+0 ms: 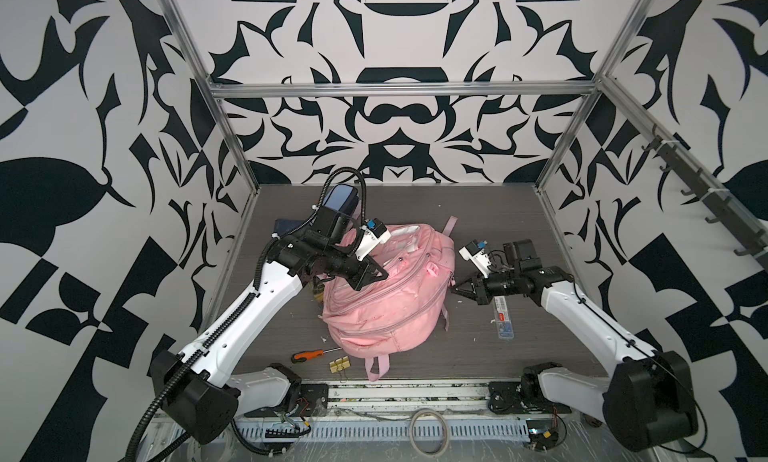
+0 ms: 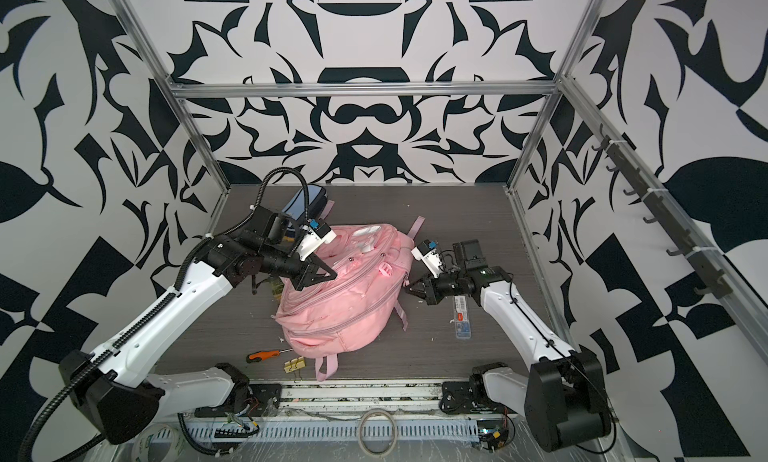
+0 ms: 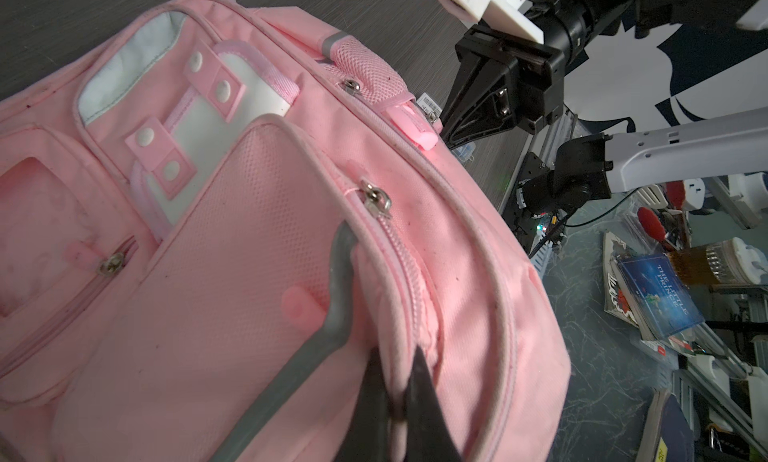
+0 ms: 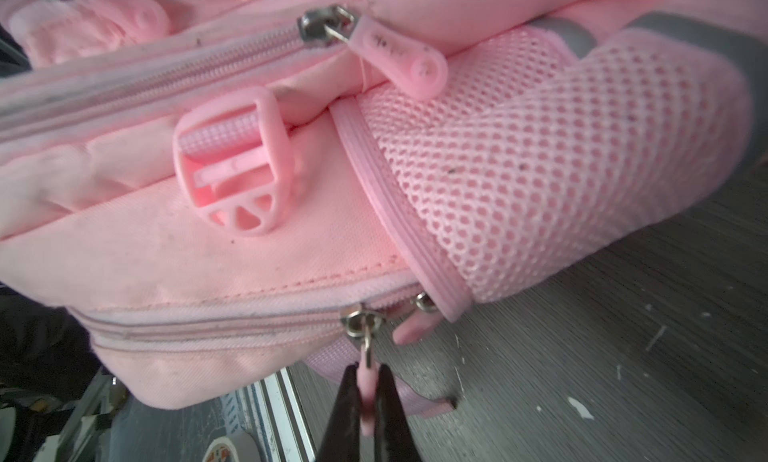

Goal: Pack the student bag

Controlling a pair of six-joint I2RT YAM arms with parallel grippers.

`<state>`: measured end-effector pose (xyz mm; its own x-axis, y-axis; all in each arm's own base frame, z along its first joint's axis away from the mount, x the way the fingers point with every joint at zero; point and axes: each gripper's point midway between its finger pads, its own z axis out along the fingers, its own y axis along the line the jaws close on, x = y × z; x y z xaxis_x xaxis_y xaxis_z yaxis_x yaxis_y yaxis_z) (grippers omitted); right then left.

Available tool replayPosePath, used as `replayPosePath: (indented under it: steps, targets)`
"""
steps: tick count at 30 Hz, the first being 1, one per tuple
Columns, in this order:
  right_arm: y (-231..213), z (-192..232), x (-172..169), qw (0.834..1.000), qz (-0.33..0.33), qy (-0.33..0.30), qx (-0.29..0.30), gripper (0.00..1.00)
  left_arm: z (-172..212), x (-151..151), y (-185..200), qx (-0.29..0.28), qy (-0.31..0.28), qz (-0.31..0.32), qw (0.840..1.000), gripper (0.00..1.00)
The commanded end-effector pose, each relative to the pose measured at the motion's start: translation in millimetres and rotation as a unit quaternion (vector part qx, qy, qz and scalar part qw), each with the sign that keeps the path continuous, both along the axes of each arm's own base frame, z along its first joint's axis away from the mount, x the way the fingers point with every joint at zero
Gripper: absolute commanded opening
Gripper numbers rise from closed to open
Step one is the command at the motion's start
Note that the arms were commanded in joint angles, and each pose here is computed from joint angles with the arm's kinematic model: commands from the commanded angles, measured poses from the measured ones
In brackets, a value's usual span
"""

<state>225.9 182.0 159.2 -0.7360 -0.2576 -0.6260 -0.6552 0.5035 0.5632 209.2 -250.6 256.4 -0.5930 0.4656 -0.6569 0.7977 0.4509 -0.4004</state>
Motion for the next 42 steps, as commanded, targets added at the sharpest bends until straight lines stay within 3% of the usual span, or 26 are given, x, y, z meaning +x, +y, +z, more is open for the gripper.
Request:
replayPosePath:
  steps: [1,11,19,26,34,39,40,42]
  targets:
    - [-8,13,-5,0.996,0.017,-0.051,-0.066,0.00,20,8,-7,-0.044,-0.028,0.009,0.999,0.00]
    - [12,21,-36,0.970,0.117,-0.104,-0.186,0.00,22,34,-18,-0.081,-0.025,0.065,0.994,0.00]
    - [50,39,-66,0.950,0.184,-0.144,-0.206,0.00,26,63,-41,-0.102,0.011,0.121,0.987,0.00]
    - [107,53,-90,0.944,0.217,-0.178,-0.175,0.00,29,82,-76,-0.149,0.055,0.136,0.978,0.00]
    - [146,37,-98,0.959,0.180,-0.179,-0.126,0.00,43,94,-118,-0.212,0.091,0.122,0.965,0.00]
    - [142,45,-81,0.974,0.084,-0.196,-0.080,0.00,36,98,-121,-0.215,0.107,0.129,0.962,0.00]
    - [139,47,-78,0.976,0.064,-0.194,-0.071,0.02,33,97,-120,-0.210,0.108,0.129,0.963,0.00]
    - [126,51,-71,0.979,0.014,-0.193,-0.062,0.14,24,94,-117,-0.197,0.110,0.131,0.965,0.00]
